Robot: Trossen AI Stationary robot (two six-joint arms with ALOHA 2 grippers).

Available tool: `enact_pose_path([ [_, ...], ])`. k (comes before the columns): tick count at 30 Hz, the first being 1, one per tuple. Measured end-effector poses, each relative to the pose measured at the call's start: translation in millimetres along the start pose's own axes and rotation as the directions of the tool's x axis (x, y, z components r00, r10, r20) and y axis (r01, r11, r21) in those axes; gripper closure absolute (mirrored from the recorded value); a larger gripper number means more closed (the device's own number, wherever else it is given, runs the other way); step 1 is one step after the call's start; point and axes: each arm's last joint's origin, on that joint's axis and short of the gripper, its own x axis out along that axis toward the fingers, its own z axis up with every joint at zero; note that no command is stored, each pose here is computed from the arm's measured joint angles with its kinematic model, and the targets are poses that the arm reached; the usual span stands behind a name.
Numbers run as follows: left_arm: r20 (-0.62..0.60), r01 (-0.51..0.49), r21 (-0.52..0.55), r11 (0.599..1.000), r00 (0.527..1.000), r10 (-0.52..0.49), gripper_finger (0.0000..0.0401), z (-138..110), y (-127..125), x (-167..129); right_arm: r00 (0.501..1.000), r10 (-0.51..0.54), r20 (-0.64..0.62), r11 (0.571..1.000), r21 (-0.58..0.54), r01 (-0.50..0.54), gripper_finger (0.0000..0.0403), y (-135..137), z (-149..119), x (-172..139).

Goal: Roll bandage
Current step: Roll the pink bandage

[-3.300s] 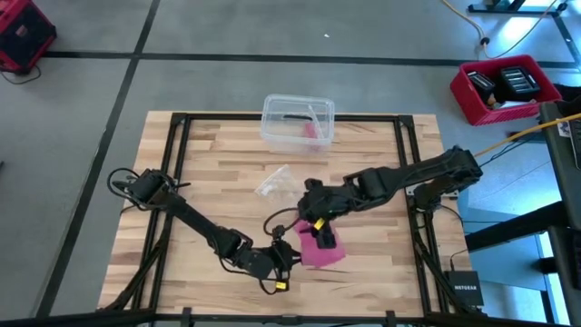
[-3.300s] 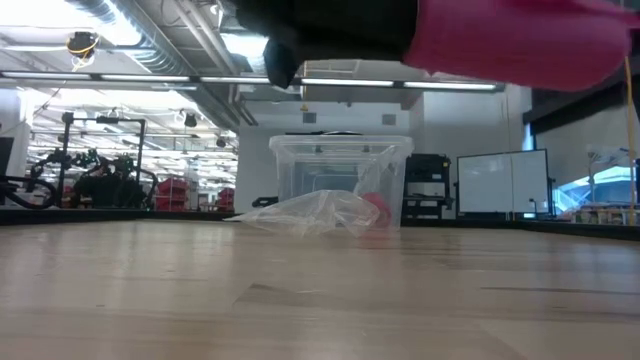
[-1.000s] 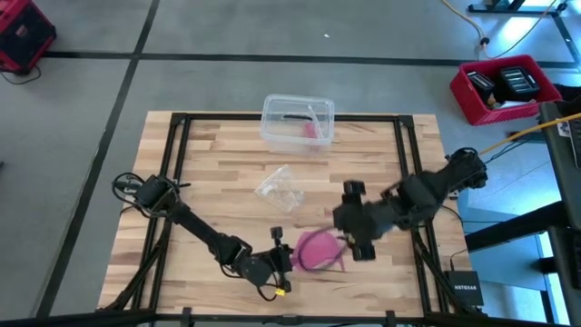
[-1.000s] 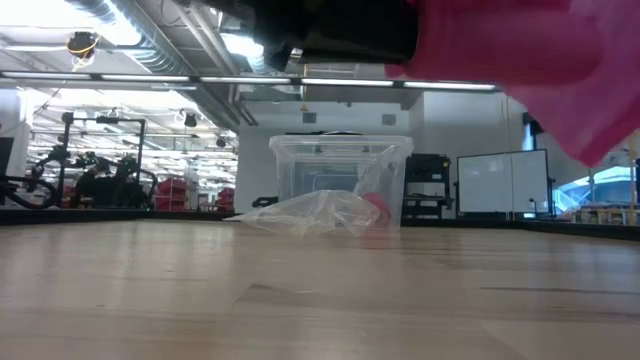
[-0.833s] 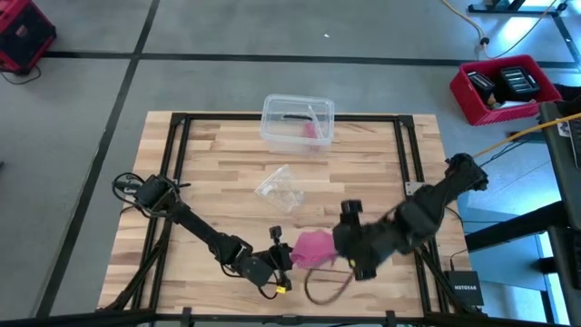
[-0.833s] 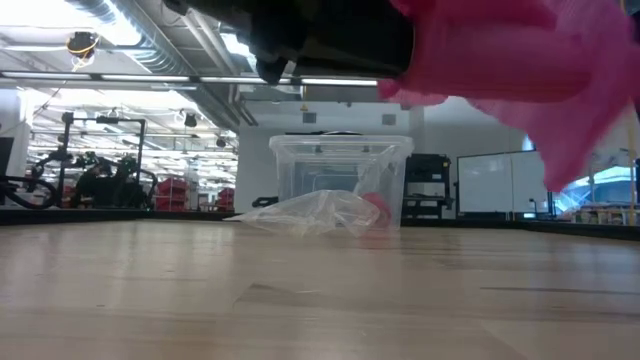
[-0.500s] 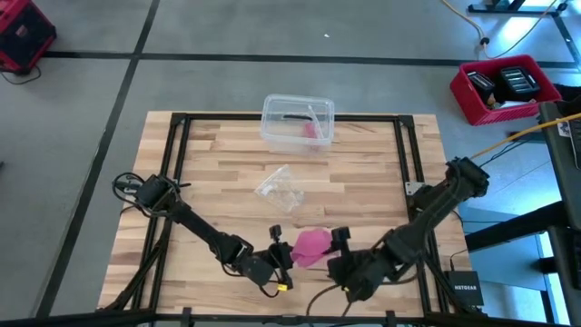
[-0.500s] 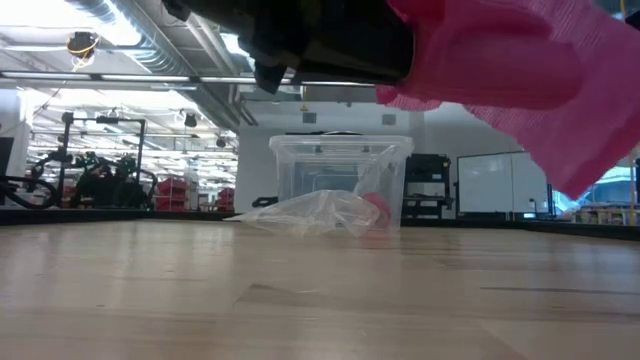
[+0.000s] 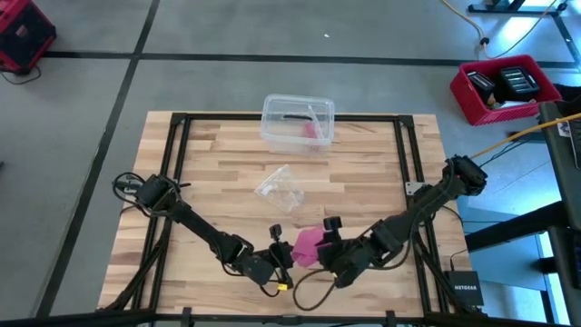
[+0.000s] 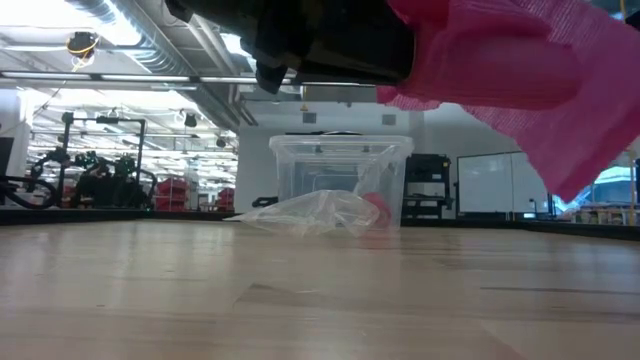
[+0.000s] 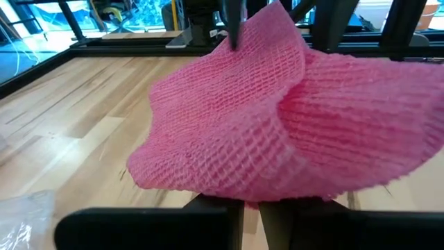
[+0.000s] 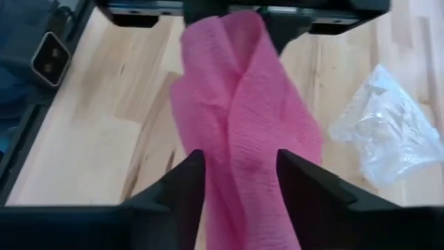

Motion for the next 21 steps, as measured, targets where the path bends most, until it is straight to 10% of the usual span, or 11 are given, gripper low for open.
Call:
enact_pose_path([
  [14,0.0,0.001,0.012,1.0,1.0,-0.001,0.038,-0.1,-0.4,-0.3,0.996,-0.083,-0.009,0.994,-0.069,0.083,0.0385,-1.4,-0.7,3.6],
  [21,0.013,-0.01,-0.004,1.0,1.0,0.01,0.038,2.1,-0.2,0.1,0.987,-0.163,0.001,0.986,-0.029,0.163,0.0387,-15.6,21.3,-38.7],
])
